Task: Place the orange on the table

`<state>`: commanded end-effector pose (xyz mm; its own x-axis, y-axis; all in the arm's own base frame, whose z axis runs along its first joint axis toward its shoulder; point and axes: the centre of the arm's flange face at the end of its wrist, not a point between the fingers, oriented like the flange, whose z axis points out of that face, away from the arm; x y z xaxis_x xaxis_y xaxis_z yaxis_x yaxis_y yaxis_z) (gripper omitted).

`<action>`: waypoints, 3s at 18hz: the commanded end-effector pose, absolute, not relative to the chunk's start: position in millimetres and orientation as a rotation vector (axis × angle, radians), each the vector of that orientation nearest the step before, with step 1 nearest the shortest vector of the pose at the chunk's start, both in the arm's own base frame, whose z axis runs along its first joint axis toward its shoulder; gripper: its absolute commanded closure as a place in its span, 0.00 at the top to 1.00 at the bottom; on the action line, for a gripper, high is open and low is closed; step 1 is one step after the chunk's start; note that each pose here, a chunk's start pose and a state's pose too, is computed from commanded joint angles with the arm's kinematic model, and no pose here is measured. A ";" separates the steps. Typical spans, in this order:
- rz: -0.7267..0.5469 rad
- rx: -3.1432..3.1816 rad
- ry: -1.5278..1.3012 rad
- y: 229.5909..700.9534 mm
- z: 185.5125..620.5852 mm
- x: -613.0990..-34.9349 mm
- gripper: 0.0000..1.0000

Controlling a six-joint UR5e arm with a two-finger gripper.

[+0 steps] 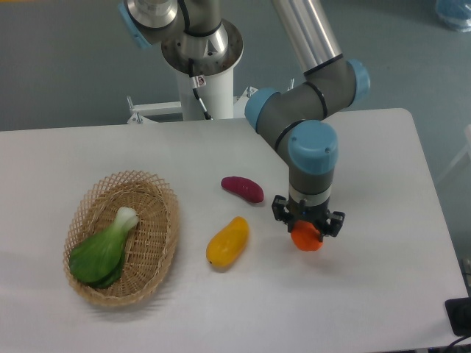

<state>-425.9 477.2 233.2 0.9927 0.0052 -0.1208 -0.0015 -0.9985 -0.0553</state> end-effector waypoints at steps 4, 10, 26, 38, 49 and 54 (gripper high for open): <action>0.184 -3.083 -0.026 478.8 229.1 -426.8 0.89; 0.204 -3.061 -0.031 481.9 240.6 -429.6 1.00; 0.285 -2.980 -0.123 463.9 306.9 -490.4 1.00; 0.218 -3.016 0.014 434.6 323.2 -526.8 1.00; 0.063 -3.027 0.219 390.5 337.5 -561.1 1.00; 0.083 -3.018 0.226 392.4 340.1 -559.4 1.00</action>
